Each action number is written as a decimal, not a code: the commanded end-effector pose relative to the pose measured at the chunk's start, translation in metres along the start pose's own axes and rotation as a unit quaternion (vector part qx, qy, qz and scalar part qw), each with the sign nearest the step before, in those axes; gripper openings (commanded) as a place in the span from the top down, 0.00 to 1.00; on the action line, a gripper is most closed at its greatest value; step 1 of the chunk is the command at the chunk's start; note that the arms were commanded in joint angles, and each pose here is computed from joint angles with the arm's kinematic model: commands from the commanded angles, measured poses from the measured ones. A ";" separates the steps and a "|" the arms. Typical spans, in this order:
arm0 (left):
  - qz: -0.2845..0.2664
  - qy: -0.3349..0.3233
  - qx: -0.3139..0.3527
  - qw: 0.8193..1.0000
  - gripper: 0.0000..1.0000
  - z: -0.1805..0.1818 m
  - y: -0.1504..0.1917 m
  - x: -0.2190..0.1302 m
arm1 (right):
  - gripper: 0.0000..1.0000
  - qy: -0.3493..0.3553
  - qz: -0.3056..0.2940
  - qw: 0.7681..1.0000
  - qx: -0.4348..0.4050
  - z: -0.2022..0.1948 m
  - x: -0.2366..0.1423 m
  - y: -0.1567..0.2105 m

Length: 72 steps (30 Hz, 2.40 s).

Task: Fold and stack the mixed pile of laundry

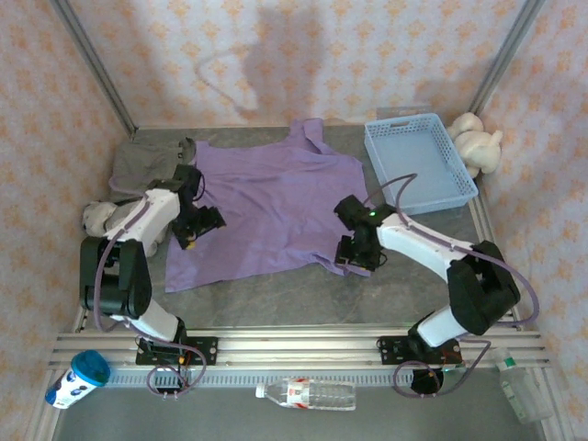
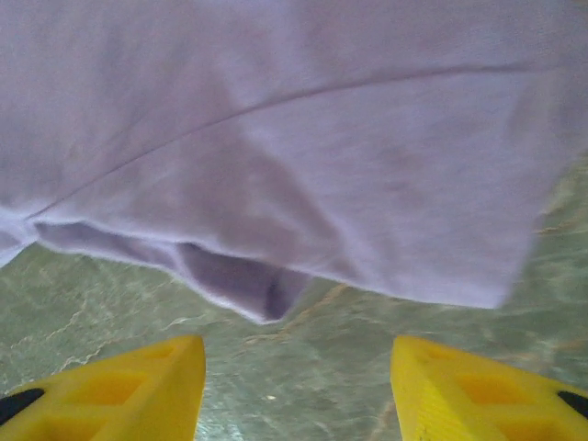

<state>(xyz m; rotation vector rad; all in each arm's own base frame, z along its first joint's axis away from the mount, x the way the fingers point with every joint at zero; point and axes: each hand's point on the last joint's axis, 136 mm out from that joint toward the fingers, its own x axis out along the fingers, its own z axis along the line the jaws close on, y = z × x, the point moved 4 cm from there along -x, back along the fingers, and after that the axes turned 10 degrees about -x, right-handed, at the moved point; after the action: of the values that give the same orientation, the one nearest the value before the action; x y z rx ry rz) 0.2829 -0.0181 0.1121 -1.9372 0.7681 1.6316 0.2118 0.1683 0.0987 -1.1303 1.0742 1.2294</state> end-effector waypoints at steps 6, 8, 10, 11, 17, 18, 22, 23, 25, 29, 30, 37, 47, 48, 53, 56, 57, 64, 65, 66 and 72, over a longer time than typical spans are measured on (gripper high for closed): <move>-0.037 -0.015 -0.045 0.998 0.18 0.037 0.001 0.004 | 0.61 0.045 -0.015 0.999 -0.013 0.014 0.031 -0.020; -0.039 -0.019 -0.052 0.998 0.18 0.041 0.001 0.007 | 0.73 0.043 -0.005 0.999 -0.015 0.017 0.035 -0.020; -0.041 -0.019 -0.059 0.997 0.18 0.043 0.002 0.010 | 0.87 0.040 0.002 0.999 -0.017 0.018 0.037 -0.017; -0.043 -0.019 -0.063 0.997 0.18 0.043 0.002 0.011 | 0.95 0.037 0.004 0.999 -0.018 0.018 0.036 -0.015; -0.052 -0.018 -0.071 0.996 0.18 0.044 -0.001 0.015 | 1.00 0.015 0.002 1.000 -0.003 0.017 0.002 0.009; -0.053 -0.019 -0.072 0.996 0.18 0.044 -0.001 0.016 | 1.00 0.005 0.002 1.000 0.000 0.019 -0.005 0.014; -0.052 -0.027 -0.077 0.995 0.18 0.045 -0.004 0.024 | 1.00 -0.057 0.057 0.997 -0.009 0.044 -0.022 0.044; -0.052 -0.028 -0.077 0.995 0.18 0.045 -0.004 0.025 | 1.00 -0.065 0.083 0.994 -0.014 0.050 -0.023 0.053; -0.050 -0.032 -0.079 0.995 0.18 0.046 -0.005 0.029 | 0.97 -0.083 0.123 0.989 -0.031 0.063 -0.025 0.068; -0.043 -0.034 -0.079 0.995 0.18 0.046 -0.003 0.034 | 0.64 -0.131 0.140 0.980 -0.053 0.080 -0.027 0.069; -0.041 -0.035 -0.078 0.995 0.18 0.047 -0.002 0.034 | 0.57 -0.119 0.130 0.983 -0.052 0.076 -0.027 0.064; -0.042 -0.041 -0.071 0.996 0.18 0.056 0.006 0.032 | 0.52 0.025 0.033 0.999 -0.029 0.021 -0.016 0.024; -0.055 -0.068 -0.084 0.993 0.18 0.065 0.004 0.039 | 0.54 0.149 -0.017 0.989 0.014 -0.023 0.024 -0.037; -0.057 -0.071 -0.086 0.992 0.18 0.067 0.004 0.040 | 0.54 0.144 -0.016 0.989 0.019 -0.025 0.029 -0.040; -0.044 -0.105 -0.083 0.990 0.18 0.077 0.006 0.058 | 0.55 0.114 -0.022 0.992 0.054 -0.038 0.052 -0.073; -0.025 -0.121 -0.077 0.989 0.18 0.078 0.007 0.068 | 0.55 0.108 -0.024 0.992 0.062 -0.046 0.060 -0.103; -0.024 -0.125 -0.073 0.989 0.18 0.078 0.006 0.069 | 0.55 0.105 -0.027 0.992 0.061 -0.048 0.061 -0.114; -0.028 -0.115 -0.051 0.992 0.18 0.067 -0.002 0.056 | 0.52 0.104 -0.050 0.992 0.044 -0.058 0.034 -0.169; -0.028 -0.107 -0.050 0.993 0.18 0.064 -0.003 0.053 | 0.51 0.103 -0.057 0.992 0.040 -0.058 0.025 -0.168; -0.029 -0.096 -0.049 0.994 0.18 0.060 -0.004 0.047 | 0.49 0.097 -0.067 0.992 0.037 -0.056 0.012 -0.165; -0.057 -0.039 -0.048 0.996 0.18 0.041 -0.009 0.004 | 0.49 0.068 -0.070 0.994 0.056 -0.065 -0.030 -0.106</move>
<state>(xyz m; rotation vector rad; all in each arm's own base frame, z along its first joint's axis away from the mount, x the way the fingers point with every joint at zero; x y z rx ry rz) 0.2572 0.0142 0.0717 -1.8920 0.5675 1.7571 0.3471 0.1109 0.1019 -1.1961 1.1184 0.9928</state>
